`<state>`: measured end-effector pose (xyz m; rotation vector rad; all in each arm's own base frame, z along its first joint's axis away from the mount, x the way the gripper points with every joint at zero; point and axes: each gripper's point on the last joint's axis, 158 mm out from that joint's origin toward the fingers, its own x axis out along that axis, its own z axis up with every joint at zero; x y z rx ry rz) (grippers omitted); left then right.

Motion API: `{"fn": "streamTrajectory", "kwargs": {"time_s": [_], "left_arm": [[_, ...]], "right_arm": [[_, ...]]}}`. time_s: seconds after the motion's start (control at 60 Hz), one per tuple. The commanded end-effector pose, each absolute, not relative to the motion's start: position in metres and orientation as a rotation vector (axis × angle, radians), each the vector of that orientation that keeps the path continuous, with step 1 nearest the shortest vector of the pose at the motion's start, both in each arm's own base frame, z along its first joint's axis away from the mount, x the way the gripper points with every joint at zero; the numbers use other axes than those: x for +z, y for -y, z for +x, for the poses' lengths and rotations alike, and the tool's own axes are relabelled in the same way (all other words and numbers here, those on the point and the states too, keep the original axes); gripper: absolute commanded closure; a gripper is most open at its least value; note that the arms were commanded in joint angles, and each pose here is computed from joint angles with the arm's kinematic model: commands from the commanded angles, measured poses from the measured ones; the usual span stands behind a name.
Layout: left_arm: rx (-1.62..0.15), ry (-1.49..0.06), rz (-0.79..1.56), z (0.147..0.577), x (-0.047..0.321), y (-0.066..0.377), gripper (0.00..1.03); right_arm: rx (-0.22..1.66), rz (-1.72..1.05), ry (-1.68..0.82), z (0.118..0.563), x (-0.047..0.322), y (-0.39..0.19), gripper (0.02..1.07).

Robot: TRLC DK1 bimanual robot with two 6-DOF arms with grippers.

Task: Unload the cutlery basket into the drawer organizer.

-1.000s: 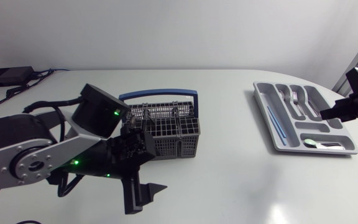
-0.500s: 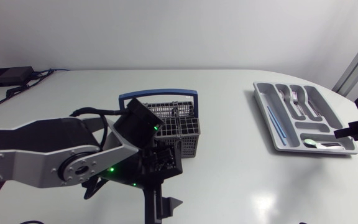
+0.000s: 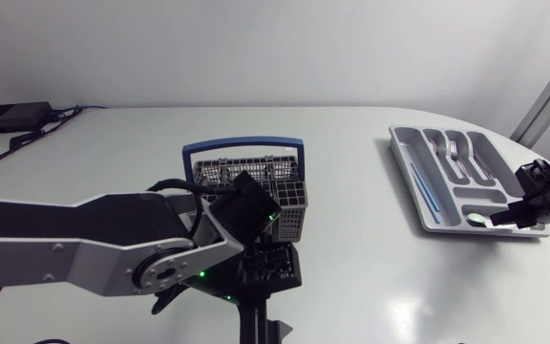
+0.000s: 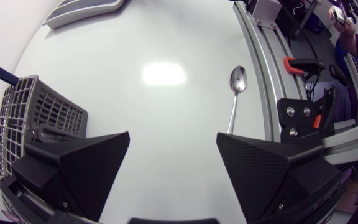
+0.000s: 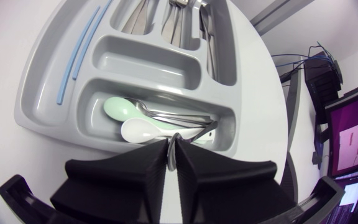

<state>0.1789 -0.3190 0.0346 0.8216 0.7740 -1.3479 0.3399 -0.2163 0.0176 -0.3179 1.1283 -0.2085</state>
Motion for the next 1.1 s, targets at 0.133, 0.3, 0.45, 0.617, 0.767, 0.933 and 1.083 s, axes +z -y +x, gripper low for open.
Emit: {"fn": "streamTrajectory", "kwargs": {"time_s": [0.133, 0.3, 0.45, 0.617, 0.767, 0.933, 1.083], "left_arm": [[-1.366, -0.796, 0.816, 0.174, 0.028, 0.334, 0.08], [-1.392, -0.796, 0.834, 0.166, 0.025, 0.34, 0.08], [-1.412, -0.814, 0.853, 0.158, 0.015, 0.342, 0.08], [-1.44, -0.812, 0.87, 0.148, 0.013, 0.35, 0.09], [-1.459, -0.831, 0.875, 0.138, 0.007, 0.361, 0.12], [-1.484, -0.851, 0.888, 0.124, -0.001, 0.37, 0.12], [-1.5, -0.872, 0.901, 0.114, -0.007, 0.373, 0.12]], "right_arm": [[-0.21, -0.311, -1.123, 0.346, 0.013, 0.211, 0.28], [-0.199, -0.301, -1.104, 0.347, 0.018, 0.202, 0.11], [-0.186, -0.279, -1.083, 0.345, 0.023, 0.195, 0.08], [-0.174, -0.274, -1.072, 0.34, 0.026, 0.184, 0.08], [-0.173, -0.269, -1.059, 0.339, 0.03, 0.179, 0.08], [-0.18, -0.257, -1.044, 0.338, 0.034, 0.177, 0.07], [-0.185, -0.25, -1.014, 0.341, 0.044, 0.174, 0.07]]}}
